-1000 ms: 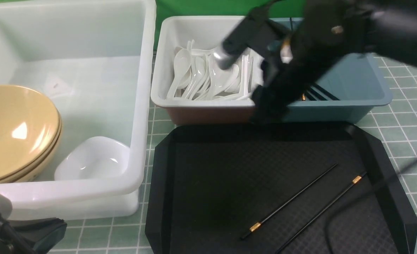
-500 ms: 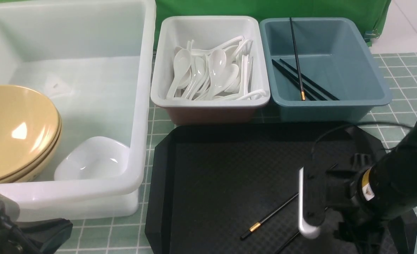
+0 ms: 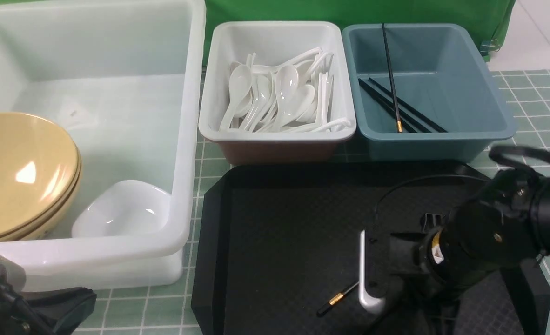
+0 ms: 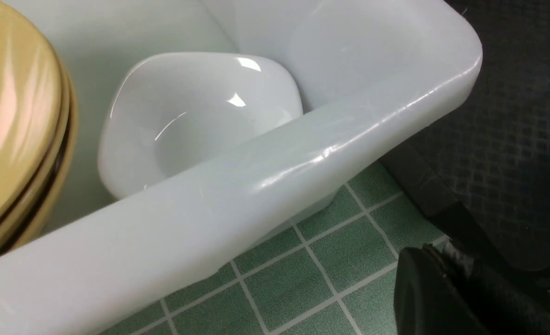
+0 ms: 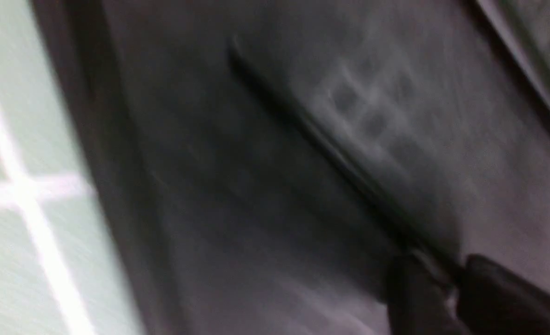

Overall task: On blue table put chopsticks spoon bowls plates into blue grey white boxes.
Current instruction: 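Grasp the chopsticks with the right gripper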

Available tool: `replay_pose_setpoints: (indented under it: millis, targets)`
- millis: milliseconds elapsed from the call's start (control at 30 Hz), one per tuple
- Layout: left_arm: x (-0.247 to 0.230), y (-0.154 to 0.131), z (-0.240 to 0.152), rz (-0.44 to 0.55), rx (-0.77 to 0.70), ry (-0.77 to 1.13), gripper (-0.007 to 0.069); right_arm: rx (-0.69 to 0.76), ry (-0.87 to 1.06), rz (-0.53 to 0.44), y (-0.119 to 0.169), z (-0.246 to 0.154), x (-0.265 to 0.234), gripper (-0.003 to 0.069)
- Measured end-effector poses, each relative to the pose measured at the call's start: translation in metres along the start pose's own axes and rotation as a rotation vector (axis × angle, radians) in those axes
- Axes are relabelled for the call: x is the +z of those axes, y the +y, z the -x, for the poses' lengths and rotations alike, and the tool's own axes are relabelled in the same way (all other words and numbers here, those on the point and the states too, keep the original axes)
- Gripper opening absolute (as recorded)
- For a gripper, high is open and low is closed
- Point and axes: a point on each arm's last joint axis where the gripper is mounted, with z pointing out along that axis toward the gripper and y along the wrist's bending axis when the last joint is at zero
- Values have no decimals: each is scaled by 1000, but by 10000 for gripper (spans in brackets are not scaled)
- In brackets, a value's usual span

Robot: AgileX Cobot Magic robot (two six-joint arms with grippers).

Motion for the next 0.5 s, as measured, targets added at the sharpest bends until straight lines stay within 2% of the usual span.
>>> replay_pose_setpoints:
  millis: [33, 100, 300, 500]
  targets:
    - [0, 0, 0, 0, 0, 0, 4, 11, -4, 8, 0, 1, 0, 105]
    - [0, 0, 0, 0, 0, 0, 4, 91, -67, 79, -1, 15, -2, 40]
    - [0, 0, 0, 0, 0, -3, 4, 112, -188, 76, -17, 43, -27, 35]
    - [0, 0, 0, 0, 0, -2, 4, 74, -105, 121, -20, 45, -45, 36]
